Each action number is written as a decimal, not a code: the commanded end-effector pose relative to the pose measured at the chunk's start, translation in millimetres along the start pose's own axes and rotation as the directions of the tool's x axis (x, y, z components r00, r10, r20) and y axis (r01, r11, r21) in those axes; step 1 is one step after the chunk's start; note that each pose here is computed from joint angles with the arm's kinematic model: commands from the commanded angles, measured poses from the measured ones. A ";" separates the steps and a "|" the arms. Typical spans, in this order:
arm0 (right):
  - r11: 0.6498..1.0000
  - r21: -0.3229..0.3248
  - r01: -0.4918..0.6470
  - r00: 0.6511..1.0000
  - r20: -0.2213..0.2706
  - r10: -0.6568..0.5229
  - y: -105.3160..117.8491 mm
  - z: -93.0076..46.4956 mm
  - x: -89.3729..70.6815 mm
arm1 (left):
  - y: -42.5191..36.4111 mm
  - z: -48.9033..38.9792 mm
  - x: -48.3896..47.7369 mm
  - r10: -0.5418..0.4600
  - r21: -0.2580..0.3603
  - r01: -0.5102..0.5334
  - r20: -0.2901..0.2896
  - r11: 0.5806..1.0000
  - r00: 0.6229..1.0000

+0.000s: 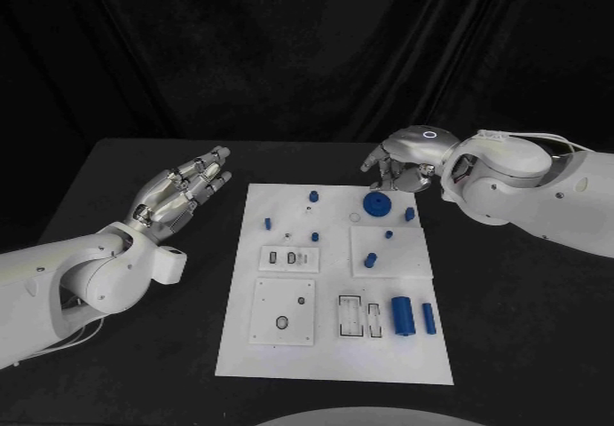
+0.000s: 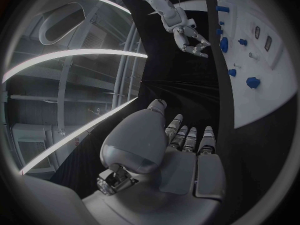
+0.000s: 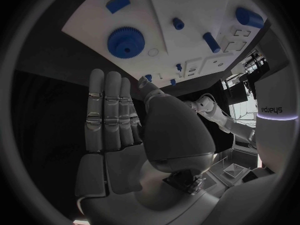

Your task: Assemble the parts on the task board

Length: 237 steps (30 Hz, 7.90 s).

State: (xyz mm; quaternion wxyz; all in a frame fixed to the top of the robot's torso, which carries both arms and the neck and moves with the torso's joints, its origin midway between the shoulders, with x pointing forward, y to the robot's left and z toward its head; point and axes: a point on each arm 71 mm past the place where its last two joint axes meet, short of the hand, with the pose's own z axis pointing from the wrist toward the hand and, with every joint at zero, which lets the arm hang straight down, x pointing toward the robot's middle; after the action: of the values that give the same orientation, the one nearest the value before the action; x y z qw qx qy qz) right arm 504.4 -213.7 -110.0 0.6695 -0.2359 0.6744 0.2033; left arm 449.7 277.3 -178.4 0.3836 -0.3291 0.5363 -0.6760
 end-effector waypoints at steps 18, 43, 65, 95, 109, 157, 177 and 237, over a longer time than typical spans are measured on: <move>0.992 0.127 0.006 0.996 -0.090 0.005 -13.8 -9.2 34.7 | -6.4 1.5 1.8 -0.020 0.089 0.022 -0.020 0.996 1.000; 0.992 0.123 0.000 0.993 -0.116 0.014 -12.8 -8.6 49.9 | -5.6 1.5 1.3 -0.024 0.078 0.026 -0.025 0.997 0.999; 0.996 0.086 -0.012 0.994 -0.107 0.021 -9.1 -8.3 56.6 | -5.0 1.3 0.8 -0.030 0.070 0.032 -0.032 0.997 0.999; 0.996 0.009 -0.094 0.995 -0.020 0.094 16.2 5.8 20.8 | -3.7 1.1 1.4 -0.040 0.051 0.043 -0.045 0.998 0.998; 0.991 -0.054 -0.118 0.992 -0.049 0.116 46.4 29.6 18.7 | -2.3 3.4 2.7 -0.044 0.045 0.047 -0.053 0.998 0.998; 0.990 -0.110 -0.088 0.987 -0.146 0.071 88.5 78.6 37.1 | 1.9 11.0 8.0 -0.060 0.031 0.063 -0.083 0.998 0.995; 0.992 -0.094 -0.087 0.984 -0.162 0.071 83.6 76.6 40.2 | 2.5 11.6 7.9 -0.064 0.028 0.067 -0.088 0.997 0.994; 0.977 0.162 -0.139 0.990 0.047 0.133 -42.6 -81.3 62.3 | 1.7 5.5 2.3 -0.069 0.022 0.071 -0.085 0.997 0.994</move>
State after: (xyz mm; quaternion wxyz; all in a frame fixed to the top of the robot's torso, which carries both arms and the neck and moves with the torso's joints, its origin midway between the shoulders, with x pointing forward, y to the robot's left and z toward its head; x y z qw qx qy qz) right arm 465.2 -298.3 -170.3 0.6689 -0.1263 0.7056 0.1968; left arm 454.3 273.6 -180.8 0.3451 -0.3188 0.5416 -0.6970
